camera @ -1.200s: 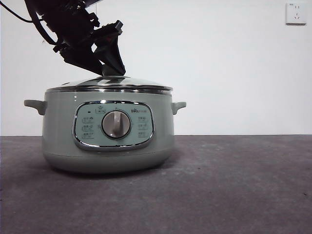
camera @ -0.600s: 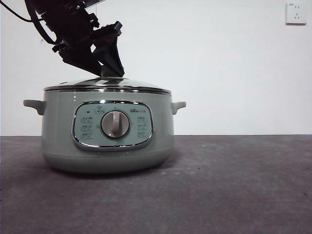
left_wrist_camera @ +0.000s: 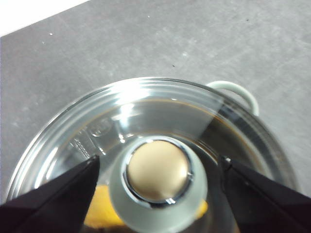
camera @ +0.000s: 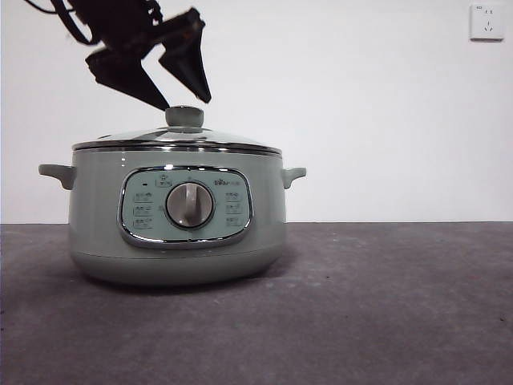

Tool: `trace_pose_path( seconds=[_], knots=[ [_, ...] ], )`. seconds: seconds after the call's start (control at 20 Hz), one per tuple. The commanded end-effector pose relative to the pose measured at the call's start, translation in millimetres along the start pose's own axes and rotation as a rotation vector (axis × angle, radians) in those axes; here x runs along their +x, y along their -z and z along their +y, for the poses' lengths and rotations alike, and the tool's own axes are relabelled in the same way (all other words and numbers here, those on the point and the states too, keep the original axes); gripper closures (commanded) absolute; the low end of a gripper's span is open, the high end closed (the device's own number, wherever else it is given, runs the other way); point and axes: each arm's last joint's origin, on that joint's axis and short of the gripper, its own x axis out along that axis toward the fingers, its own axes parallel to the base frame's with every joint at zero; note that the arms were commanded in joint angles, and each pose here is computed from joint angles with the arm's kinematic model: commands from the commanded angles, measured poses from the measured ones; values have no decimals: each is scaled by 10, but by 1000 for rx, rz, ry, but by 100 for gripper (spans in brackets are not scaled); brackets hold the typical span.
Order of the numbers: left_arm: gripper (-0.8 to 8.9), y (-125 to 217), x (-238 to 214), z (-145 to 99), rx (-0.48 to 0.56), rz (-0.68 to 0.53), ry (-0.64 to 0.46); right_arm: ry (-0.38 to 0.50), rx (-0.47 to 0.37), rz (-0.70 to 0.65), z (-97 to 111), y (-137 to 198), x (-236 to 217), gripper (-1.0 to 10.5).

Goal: Pick up the corn,open the lid,put the corn in the pot,close the lid

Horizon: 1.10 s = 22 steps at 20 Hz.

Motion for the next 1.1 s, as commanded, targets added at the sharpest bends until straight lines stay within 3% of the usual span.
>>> trace_pose_path(
  seconds=[0.05, 0.3, 0.65, 0.8, 1.1],
  knots=[
    [404, -92, -148, -30, -17, 32, 77, 12, -30, 31, -9, 37, 19, 509],
    [405, -306, -777, -133, -60, 117, 184, -5, -97, 38, -4, 39, 19, 510],
    [405, -271, -1724, -311, -54, 60, 285, -124, -214, 79, 28, 54, 16, 510],
    [405, -157, -1963, -360, -61, 85, 287, -166, -241, 91, 39, 60, 14, 510],
    [411, -52, -2093, -391, -77, 138, 292, -167, -244, 91, 39, 60, 14, 521]
  ],
)
